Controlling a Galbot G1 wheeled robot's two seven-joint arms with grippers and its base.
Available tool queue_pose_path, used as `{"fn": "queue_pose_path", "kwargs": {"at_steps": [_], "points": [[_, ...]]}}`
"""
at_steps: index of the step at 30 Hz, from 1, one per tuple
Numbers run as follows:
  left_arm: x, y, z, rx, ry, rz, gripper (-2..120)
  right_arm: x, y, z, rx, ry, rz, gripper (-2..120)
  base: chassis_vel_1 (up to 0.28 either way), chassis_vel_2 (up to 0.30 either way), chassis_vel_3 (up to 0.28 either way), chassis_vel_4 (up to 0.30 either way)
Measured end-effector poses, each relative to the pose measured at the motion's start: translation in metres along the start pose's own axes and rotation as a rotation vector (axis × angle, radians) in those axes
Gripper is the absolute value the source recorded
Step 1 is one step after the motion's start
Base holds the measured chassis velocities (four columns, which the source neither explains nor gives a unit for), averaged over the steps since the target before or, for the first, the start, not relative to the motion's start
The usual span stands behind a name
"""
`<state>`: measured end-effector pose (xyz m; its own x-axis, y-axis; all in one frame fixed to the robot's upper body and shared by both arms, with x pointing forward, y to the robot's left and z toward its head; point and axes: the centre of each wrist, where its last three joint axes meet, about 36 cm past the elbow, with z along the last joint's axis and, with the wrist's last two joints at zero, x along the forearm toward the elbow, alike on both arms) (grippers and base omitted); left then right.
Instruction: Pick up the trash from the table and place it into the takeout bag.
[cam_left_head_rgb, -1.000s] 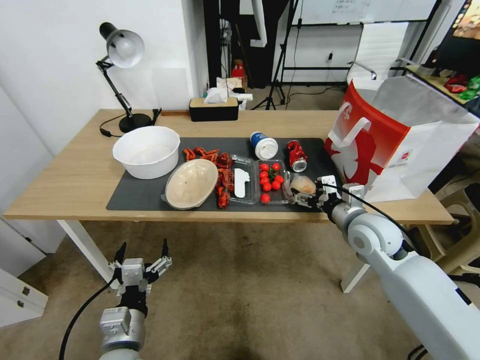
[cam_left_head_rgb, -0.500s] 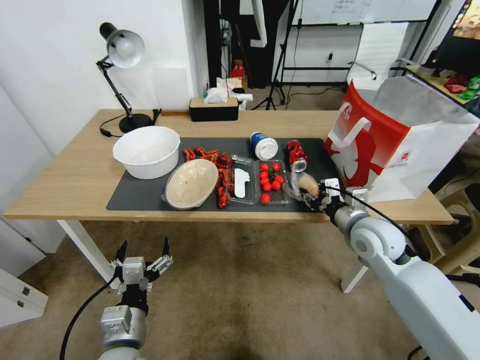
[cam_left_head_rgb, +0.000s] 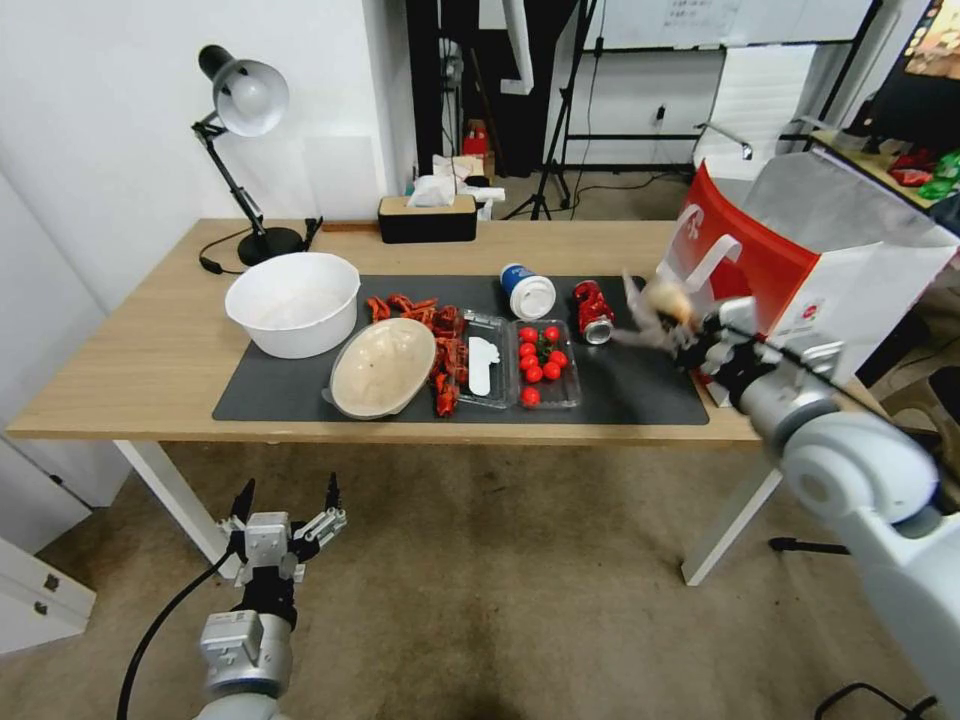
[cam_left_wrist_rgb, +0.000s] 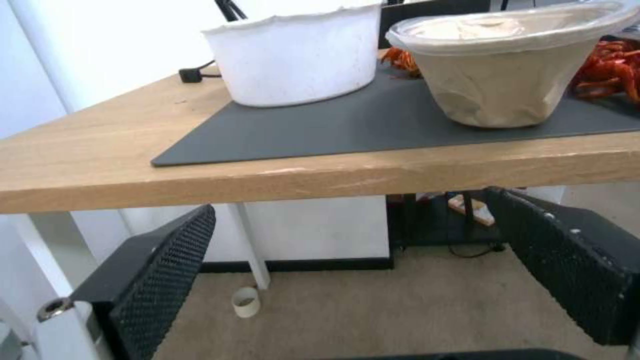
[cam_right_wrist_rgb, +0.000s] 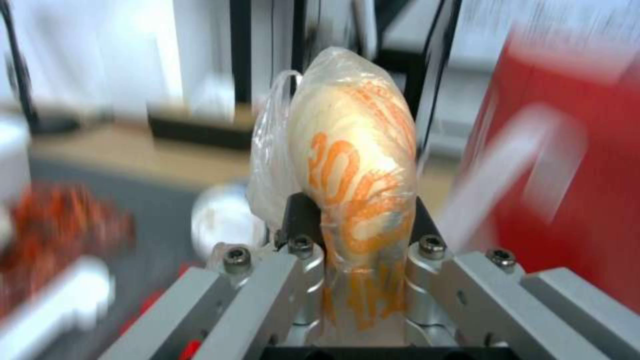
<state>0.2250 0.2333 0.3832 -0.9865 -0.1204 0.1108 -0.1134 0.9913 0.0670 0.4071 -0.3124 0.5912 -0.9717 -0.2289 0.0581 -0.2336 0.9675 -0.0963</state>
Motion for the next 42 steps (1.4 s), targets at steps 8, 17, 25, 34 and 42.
{"fn": "queue_pose_path", "kwargs": {"at_steps": [8,17,25,34,42], "points": [[0.003,0.001,0.000,-0.001,0.002,-0.001,100,-0.015,-0.033,-0.054,-0.006,-0.119,0.152,8,0.000,0.000,0.000,0.000],[0.004,0.001,0.002,-0.005,0.009,0.000,100,-0.039,-0.095,-0.063,-0.035,-0.084,0.383,8,0.000,0.000,0.000,0.000],[0.001,-0.001,0.002,-0.008,0.004,0.004,100,-0.044,-0.110,-0.058,-0.038,-0.034,0.425,33,0.000,0.000,0.000,0.000],[0.001,0.000,0.002,-0.013,0.003,0.003,100,-0.047,-0.108,-0.051,-0.035,-0.003,0.425,65,0.000,0.000,0.000,0.000],[0.001,0.000,-0.001,-0.012,-0.003,0.001,100,-0.045,-0.105,-0.050,-0.007,-0.003,0.418,93,0.000,0.000,0.000,0.000]]}}
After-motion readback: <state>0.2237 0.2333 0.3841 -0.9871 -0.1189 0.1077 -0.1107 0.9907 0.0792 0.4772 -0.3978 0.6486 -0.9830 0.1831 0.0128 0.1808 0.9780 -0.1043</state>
